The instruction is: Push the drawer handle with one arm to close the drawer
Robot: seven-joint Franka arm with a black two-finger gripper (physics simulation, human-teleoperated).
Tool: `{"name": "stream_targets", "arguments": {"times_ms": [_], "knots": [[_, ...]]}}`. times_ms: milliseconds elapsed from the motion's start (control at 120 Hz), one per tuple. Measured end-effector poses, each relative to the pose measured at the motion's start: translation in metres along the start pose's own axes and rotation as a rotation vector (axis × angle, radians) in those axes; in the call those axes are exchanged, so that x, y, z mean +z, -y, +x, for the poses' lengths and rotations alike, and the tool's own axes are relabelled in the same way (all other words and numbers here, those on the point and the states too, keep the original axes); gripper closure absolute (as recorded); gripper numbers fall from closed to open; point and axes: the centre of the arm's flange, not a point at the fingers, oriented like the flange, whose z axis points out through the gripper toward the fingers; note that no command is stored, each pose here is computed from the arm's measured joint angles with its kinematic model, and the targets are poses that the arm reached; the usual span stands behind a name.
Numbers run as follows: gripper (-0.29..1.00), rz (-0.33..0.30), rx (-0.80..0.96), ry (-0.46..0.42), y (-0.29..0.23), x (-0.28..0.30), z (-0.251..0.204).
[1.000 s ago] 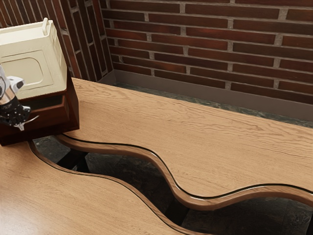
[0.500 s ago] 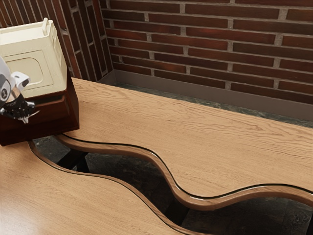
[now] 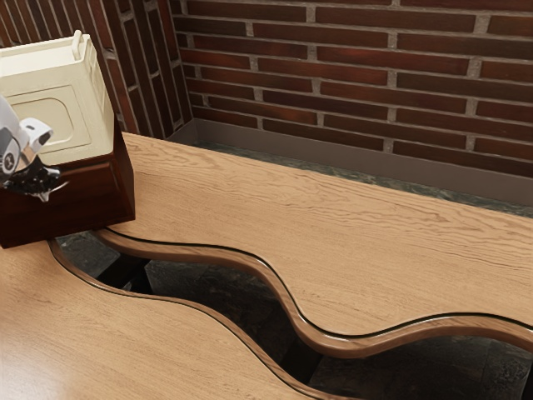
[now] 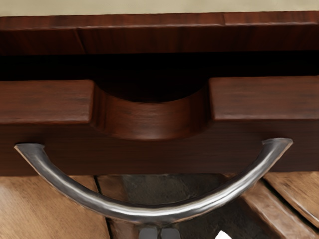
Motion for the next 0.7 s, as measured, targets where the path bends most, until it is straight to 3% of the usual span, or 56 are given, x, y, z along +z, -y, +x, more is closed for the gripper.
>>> {"name": "stream_targets", "arguments": {"times_ms": [517, 642, 700], "knots": [[0.79, 0.027, 0.027, -0.009, 0.009, 0.003, 0.006], [0.53, 0.081, 0.084, 0.020, -0.020, -0.112, -0.071], [0.40, 0.040, -0.057, 0.096, 0.025, -0.145, -0.076]]}}
